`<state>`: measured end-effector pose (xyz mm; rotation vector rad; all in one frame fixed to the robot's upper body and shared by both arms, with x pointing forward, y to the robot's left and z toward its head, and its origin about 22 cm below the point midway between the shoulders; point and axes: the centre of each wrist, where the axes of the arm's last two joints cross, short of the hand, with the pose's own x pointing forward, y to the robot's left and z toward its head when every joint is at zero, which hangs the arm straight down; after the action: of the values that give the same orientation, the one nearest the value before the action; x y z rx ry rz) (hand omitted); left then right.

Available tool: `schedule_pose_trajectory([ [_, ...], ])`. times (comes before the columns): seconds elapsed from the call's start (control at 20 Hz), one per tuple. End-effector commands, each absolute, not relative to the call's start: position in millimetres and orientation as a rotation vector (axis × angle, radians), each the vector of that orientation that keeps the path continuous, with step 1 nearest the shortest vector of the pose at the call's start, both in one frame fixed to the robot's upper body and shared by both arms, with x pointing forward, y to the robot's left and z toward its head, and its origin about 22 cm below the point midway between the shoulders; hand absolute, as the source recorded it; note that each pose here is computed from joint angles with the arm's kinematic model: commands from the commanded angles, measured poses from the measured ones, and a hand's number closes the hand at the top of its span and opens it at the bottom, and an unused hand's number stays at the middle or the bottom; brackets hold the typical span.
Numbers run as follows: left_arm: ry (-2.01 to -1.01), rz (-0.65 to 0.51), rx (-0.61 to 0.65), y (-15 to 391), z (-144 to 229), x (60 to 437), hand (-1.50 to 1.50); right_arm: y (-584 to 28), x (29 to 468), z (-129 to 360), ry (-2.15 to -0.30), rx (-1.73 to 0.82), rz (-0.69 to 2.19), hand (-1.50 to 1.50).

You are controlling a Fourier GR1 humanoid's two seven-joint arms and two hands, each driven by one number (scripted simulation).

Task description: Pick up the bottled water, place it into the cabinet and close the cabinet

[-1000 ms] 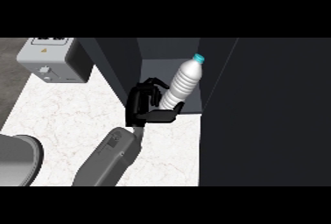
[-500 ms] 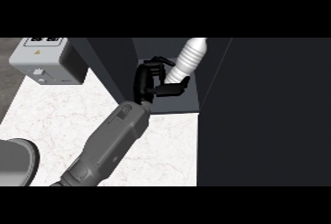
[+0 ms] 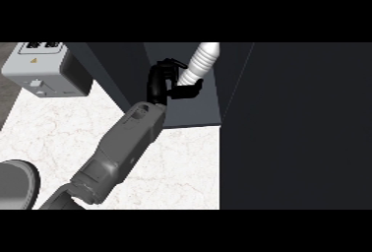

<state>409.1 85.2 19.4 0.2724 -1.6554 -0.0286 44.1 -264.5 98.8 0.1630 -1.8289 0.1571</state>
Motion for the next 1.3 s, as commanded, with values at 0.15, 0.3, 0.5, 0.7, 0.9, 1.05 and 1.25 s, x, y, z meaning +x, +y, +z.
schedule_pose_trajectory([
  [0.15, -1.628, 0.094, 0.362, 97.1, 15.2, 417.1, 1.5, -270.1, 43.5, 106.7, -1.89, 0.208, 0.091, -1.5],
  [0.3, -1.628, 0.093, 0.393, 116.9, 12.2, 421.0, 1.5, -266.6, 41.2, 114.9, -1.881, 0.2, 0.116, -1.5],
  [0.5, -1.679, -0.022, 0.508, 116.3, 17.8, 425.6, -1.5, -260.9, 39.4, 113.3, -1.862, 0.24, 0.14, -1.5],
  [0.7, -1.696, -0.023, 0.593, 128.0, 18.1, 428.3, -1.5, -266.9, 40.0, 107.7, -1.875, 0.242, 0.139, -1.5],
  [0.9, -1.701, -0.029, 0.623, 131.8, 31.8, 436.3, -1.5, -262.9, 42.1, 110.7, -1.88, 0.251, 0.149, -1.5],
  [1.05, -1.714, -0.003, 0.517, 119.1, 40.1, 438.3, -1.5, -267.9, 44.5, 94.9, -1.856, 0.284, 0.143, -1.5],
  [1.25, -1.831, -0.018, 0.33, 112.8, 52.7, 441.7, -1.5, -262.9, 43.4, 99.7, -1.866, 0.272, 0.143, -1.5],
])
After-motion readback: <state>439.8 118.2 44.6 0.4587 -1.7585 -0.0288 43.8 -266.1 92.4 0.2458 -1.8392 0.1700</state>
